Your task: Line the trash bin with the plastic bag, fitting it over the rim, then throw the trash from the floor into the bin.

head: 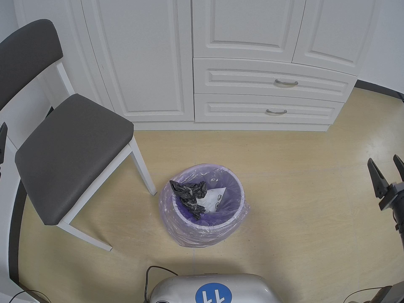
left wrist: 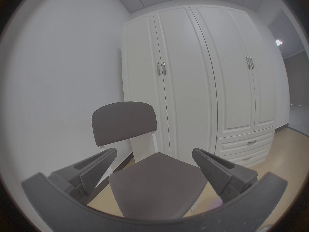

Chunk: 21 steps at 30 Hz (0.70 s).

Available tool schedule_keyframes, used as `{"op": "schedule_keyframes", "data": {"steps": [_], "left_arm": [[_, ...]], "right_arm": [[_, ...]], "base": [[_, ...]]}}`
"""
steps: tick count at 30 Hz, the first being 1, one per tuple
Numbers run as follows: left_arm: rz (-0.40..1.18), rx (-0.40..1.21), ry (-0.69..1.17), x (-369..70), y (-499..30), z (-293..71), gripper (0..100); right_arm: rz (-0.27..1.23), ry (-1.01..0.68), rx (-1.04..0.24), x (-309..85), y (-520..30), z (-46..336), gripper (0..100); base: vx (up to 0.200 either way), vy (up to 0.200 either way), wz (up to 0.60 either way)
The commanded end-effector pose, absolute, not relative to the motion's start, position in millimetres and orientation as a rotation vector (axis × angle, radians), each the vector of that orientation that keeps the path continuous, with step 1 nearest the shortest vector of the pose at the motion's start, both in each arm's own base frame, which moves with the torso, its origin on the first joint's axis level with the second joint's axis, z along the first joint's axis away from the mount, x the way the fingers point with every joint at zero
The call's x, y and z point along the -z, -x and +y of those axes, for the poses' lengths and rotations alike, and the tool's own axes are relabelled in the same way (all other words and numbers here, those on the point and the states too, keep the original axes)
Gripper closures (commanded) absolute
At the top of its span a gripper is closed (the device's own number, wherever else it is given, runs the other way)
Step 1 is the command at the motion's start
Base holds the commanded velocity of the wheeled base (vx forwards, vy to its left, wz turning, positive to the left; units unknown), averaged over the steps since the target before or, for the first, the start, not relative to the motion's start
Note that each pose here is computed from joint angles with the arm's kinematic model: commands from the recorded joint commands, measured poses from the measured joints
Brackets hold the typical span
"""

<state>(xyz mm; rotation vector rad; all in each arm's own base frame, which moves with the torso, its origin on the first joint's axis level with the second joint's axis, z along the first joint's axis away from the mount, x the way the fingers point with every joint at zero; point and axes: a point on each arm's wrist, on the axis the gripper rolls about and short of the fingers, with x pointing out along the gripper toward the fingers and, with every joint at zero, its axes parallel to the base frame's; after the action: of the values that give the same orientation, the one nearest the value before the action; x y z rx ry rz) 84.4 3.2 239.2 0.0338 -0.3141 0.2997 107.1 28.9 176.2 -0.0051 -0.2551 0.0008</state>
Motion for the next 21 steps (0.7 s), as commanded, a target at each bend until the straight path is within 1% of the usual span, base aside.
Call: {"op": "schedule_keyframes", "data": {"steps": [1,5,9,10,14,21], "left_arm": [[-0.334,-0.291,0.008,-233.0,-56.5,4.5,0],[-0.324,-0.289,0.017,-230.7,-48.0,4.9,0],[-0.337,-0.292,0.021,-231.4,-43.9,5.2,0],[-0.349,-0.292,0.024,-231.2,-40.5,5.4,0],[-0.363,-0.297,0.027,-229.5,-33.9,5.8,0],[-0.348,-0.307,0.024,-222.4,-15.9,6.9,0]], "right_arm": [[-0.350,-0.026,0.017,-186.4,-52.3,9.6,0],[-0.330,-0.011,0.065,-184.8,-26.5,-0.1,0],[-0.327,-0.006,0.110,-181.7,-14.1,-3.9,0],[-0.335,-0.009,0.135,-178.8,-7.5,-5.4,0],[-0.368,-0.015,0.162,-173.2,2.0,-7.1,0],[-0.410,-0.005,0.233,-162.9,24.4,-8.3,0]], "base": [[0.000,0.000,0.00],[0.000,0.000,0.00],[0.000,0.000,0.00],[0.000,0.000,0.00],[0.000,0.000,0.00],[0.000,0.000,0.00]]}}
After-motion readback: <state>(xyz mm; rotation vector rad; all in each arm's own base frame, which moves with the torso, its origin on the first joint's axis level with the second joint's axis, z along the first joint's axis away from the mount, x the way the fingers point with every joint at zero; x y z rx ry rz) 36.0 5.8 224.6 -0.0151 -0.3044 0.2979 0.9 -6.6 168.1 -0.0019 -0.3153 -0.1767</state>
